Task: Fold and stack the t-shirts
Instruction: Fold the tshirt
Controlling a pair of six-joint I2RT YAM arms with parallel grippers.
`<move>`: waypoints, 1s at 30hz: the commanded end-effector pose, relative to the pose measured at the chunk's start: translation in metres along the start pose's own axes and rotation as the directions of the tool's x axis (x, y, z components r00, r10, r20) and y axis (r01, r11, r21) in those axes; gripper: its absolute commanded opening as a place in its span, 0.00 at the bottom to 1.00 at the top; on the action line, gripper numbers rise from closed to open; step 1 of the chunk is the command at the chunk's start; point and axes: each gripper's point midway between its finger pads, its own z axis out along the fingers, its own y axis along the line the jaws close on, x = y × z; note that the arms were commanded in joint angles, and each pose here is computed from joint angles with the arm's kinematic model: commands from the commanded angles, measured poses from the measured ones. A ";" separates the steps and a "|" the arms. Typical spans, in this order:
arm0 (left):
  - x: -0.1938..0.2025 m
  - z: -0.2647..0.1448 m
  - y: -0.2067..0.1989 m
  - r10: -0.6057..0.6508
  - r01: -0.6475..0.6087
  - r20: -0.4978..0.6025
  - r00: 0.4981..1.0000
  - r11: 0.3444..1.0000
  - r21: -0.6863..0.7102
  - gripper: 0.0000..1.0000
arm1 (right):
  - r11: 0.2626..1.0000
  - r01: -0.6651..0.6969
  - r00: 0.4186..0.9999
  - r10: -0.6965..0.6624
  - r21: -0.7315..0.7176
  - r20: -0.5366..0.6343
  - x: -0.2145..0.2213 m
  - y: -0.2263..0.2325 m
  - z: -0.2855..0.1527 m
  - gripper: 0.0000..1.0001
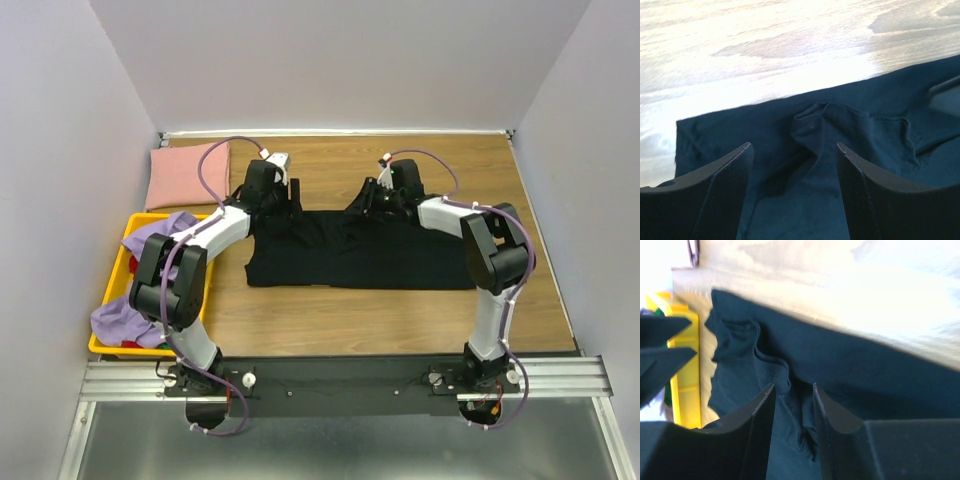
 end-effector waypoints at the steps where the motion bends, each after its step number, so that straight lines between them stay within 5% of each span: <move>1: -0.004 0.009 -0.004 0.037 -0.037 0.010 0.999 0.998 0.048 0.74 | 0.993 0.038 0.997 -0.046 -0.108 -0.069 0.014 0.019 0.011 0.42; 12: 0.013 0.022 0.003 0.046 -0.045 -0.029 0.999 0.998 0.034 0.73 | 0.991 0.058 0.985 -0.076 -0.120 -0.152 0.050 0.018 0.028 0.41; 18: 0.013 0.023 0.003 0.048 -0.047 -0.032 0.998 0.998 0.037 0.73 | 0.995 0.076 0.990 -0.084 -0.070 -0.116 0.043 0.012 0.030 0.34; 30: 0.015 0.024 0.003 0.046 -0.045 -0.036 0.998 0.998 0.039 0.73 | 0.992 0.126 0.990 -0.125 0.006 -0.059 0.031 0.004 0.025 0.40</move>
